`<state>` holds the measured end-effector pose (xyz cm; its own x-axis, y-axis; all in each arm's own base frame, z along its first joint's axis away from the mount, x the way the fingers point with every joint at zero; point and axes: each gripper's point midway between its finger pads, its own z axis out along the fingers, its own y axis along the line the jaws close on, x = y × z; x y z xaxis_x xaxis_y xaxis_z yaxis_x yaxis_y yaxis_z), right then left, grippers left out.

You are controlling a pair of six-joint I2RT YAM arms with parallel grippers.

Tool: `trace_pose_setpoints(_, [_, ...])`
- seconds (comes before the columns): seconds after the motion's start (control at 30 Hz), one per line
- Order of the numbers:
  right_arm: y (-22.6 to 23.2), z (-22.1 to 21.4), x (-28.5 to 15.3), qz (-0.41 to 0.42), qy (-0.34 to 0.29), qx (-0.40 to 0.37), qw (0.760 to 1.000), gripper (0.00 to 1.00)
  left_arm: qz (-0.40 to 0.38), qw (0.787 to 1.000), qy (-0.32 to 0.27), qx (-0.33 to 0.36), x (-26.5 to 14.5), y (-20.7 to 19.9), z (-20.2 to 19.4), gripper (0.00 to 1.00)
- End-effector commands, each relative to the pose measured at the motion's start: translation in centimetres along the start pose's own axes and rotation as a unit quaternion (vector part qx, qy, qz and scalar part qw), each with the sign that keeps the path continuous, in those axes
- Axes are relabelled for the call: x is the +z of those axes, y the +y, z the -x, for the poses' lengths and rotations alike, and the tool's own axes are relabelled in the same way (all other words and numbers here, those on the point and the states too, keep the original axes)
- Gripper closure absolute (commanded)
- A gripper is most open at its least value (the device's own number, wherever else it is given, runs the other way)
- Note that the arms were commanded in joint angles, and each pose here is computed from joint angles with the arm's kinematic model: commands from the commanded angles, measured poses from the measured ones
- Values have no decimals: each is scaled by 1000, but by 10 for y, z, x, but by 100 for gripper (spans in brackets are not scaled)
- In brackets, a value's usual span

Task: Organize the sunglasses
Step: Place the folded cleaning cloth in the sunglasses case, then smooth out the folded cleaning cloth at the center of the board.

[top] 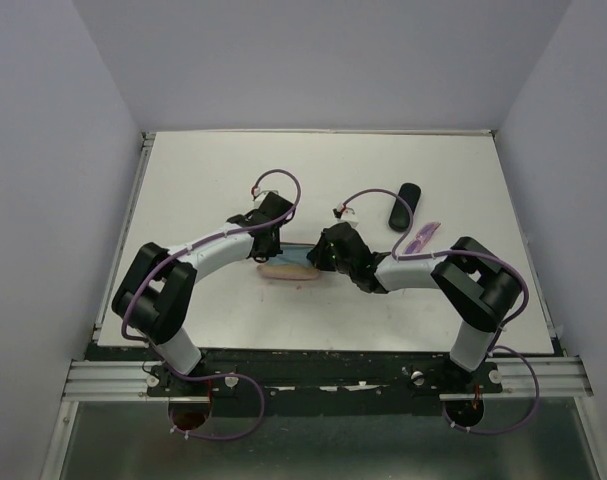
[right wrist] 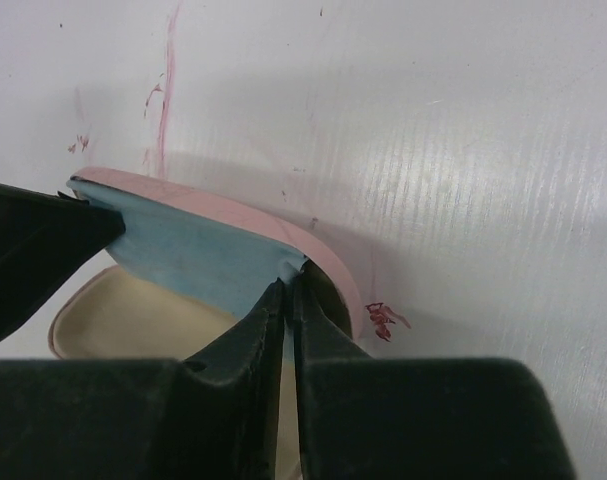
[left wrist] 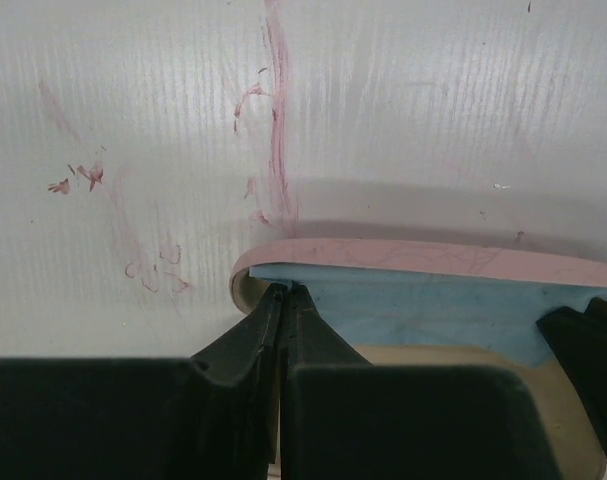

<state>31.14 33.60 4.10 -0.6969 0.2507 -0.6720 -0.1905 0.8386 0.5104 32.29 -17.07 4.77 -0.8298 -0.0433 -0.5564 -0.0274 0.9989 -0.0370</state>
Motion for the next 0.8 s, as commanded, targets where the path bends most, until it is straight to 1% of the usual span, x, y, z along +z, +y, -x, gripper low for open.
trace_pose_setpoints(0.0, [6, 8, -1, -3, -11, -1, 1000, 84, 25, 999, -15, -17, -7, 8, 14, 87])
trace_pose_setpoints(0.13, [8, 15, -7, -1, -21, 1, 1000, 78, 16, 999, -22, -23, -16, 6, 17, 79])
trace_pose_setpoints(0.2, [11, 19, -9, 2, -26, -1, 1000, 76, 13, 999, -24, -26, -19, 5, 19, 70])
trace_pose_setpoints(0.23, [10, 19, -10, -1, -25, -3, 1000, 76, 13, 999, -25, -26, -20, 6, 20, 68])
trace_pose_setpoints(0.47, [14, 31, -22, -2, -35, -4, 999, 72, 14, 999, -36, -38, -37, 9, 27, 66])
trace_pose_setpoints(0.57, [16, 35, -27, -3, -36, -6, 999, 71, 7, 998, -44, -44, -48, 10, 32, 63])
trace_pose_setpoints(0.63, [20, 35, -28, 4, -31, -9, 999, 72, -6, 998, -48, -48, -54, 7, 33, 61])
trace_pose_setpoints(0.7, [24, 30, -27, 17, -18, -12, 1000, 73, -35, 997, -49, -48, -56, -2, 32, 62])
trace_pose_setpoints(0.77, [29, 27, -23, 26, -10, -12, 1000, 75, -60, 996, -40, -46, -53, -12, 29, 66])
